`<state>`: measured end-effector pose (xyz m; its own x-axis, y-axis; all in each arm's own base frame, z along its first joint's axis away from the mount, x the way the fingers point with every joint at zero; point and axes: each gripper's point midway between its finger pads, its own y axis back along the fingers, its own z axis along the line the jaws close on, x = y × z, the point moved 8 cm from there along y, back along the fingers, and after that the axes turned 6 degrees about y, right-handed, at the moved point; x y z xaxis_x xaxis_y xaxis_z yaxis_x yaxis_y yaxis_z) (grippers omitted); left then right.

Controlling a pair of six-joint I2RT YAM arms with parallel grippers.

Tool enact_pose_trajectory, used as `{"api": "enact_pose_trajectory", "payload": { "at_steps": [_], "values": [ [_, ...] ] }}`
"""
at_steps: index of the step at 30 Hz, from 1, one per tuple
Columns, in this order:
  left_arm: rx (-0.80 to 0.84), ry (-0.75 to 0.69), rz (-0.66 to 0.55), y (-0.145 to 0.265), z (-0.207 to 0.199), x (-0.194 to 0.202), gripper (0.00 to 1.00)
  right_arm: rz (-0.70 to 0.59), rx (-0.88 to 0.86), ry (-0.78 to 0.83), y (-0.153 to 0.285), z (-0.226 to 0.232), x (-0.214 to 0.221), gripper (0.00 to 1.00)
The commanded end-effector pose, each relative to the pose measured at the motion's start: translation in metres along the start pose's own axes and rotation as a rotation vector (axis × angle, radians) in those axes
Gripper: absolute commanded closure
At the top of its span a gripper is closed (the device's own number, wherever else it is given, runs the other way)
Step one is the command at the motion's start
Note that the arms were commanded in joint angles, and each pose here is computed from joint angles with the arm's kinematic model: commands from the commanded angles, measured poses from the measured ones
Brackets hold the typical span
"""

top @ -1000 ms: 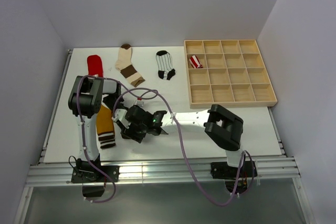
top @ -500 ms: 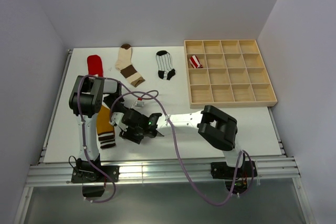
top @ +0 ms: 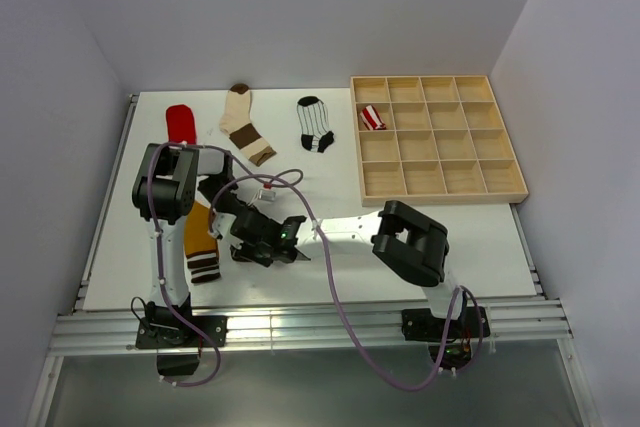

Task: Roll the socks
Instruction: Roll the sock at the center of the board.

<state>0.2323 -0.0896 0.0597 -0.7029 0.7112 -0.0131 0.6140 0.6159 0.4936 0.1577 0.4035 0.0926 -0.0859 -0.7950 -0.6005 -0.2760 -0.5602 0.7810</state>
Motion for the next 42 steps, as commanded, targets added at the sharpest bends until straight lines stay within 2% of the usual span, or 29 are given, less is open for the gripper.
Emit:
{"api": "enact_pose_trajectory", "payload": {
  "at_steps": [1,2,5,17,25,33,42],
  "values": [
    [-0.100,-0.134,-0.084,0.022,0.003,-0.022,0.80,0.048,-0.011,-0.002,-0.005,0.006,0.014,0.98],
    [-0.104,-0.129,-0.093,0.025,0.003,-0.024,0.76,0.049,-0.011,-0.005,-0.005,0.007,0.015,0.99],
    [-0.120,-0.112,-0.134,0.036,0.004,-0.030,0.71,0.054,-0.011,-0.008,-0.005,0.008,0.018,1.00],
    [-0.201,-0.112,-0.198,0.067,0.001,-0.038,0.62,0.094,-0.020,-0.011,-0.015,0.010,0.025,1.00],
    [-0.265,-0.052,-0.300,0.099,0.009,-0.050,0.66,0.112,-0.018,-0.018,-0.018,0.011,0.028,1.00],
    [-0.370,0.064,-0.264,0.093,0.033,-0.045,0.69,0.112,0.012,-0.024,-0.017,0.007,0.028,1.00],
    [-0.462,0.112,-0.223,0.082,0.043,-0.055,0.74,0.085,-0.003,-0.005,0.000,0.005,0.015,1.00]
  ]
}}
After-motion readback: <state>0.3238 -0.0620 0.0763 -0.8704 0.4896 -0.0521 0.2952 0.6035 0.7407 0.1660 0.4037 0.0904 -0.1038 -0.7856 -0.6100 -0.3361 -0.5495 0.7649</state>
